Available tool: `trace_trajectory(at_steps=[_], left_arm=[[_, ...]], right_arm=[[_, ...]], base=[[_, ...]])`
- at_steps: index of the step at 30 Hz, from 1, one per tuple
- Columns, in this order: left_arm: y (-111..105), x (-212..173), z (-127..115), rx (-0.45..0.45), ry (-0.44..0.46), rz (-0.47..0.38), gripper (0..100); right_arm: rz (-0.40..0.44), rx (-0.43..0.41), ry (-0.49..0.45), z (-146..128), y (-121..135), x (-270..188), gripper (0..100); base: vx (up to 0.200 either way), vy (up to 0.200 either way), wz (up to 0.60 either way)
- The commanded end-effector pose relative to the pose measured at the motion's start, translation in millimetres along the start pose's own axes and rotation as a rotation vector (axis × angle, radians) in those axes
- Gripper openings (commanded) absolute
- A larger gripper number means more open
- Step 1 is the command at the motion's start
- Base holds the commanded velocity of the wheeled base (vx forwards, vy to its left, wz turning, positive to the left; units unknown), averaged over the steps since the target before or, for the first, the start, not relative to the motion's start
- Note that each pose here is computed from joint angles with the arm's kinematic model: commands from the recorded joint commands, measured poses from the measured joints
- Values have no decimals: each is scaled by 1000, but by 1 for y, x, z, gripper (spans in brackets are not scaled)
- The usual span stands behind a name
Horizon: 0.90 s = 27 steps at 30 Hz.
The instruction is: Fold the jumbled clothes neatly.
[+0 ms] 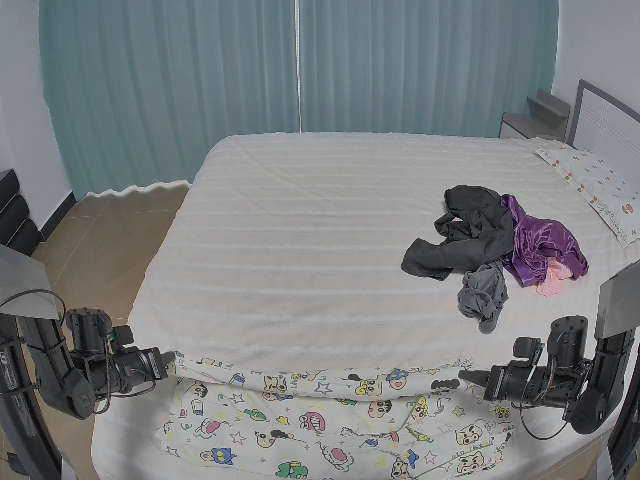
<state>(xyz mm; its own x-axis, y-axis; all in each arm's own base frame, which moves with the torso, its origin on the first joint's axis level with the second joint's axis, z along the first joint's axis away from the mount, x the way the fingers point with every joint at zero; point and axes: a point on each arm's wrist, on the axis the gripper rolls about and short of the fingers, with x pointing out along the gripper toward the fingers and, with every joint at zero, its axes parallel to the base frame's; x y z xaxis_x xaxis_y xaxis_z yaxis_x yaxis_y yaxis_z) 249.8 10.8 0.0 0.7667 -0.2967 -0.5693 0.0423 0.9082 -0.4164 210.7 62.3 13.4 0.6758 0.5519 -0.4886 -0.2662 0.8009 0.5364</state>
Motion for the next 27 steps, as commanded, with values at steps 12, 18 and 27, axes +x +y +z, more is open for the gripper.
trace_trajectory(at_steps=[12,18,27], left_arm=[[12,2,-23,9,106,31,0],[16,2,-36,55,169,35,0],[16,0,-44,87,213,-4,0]], right_arm=[[-97,-61,214,-27,-14,-1,0],[-160,-88,265,-35,-24,0,0],[-180,-99,344,-45,-29,2,0]], base=[[0,0,0],[0,0,0],[0,0,0]])
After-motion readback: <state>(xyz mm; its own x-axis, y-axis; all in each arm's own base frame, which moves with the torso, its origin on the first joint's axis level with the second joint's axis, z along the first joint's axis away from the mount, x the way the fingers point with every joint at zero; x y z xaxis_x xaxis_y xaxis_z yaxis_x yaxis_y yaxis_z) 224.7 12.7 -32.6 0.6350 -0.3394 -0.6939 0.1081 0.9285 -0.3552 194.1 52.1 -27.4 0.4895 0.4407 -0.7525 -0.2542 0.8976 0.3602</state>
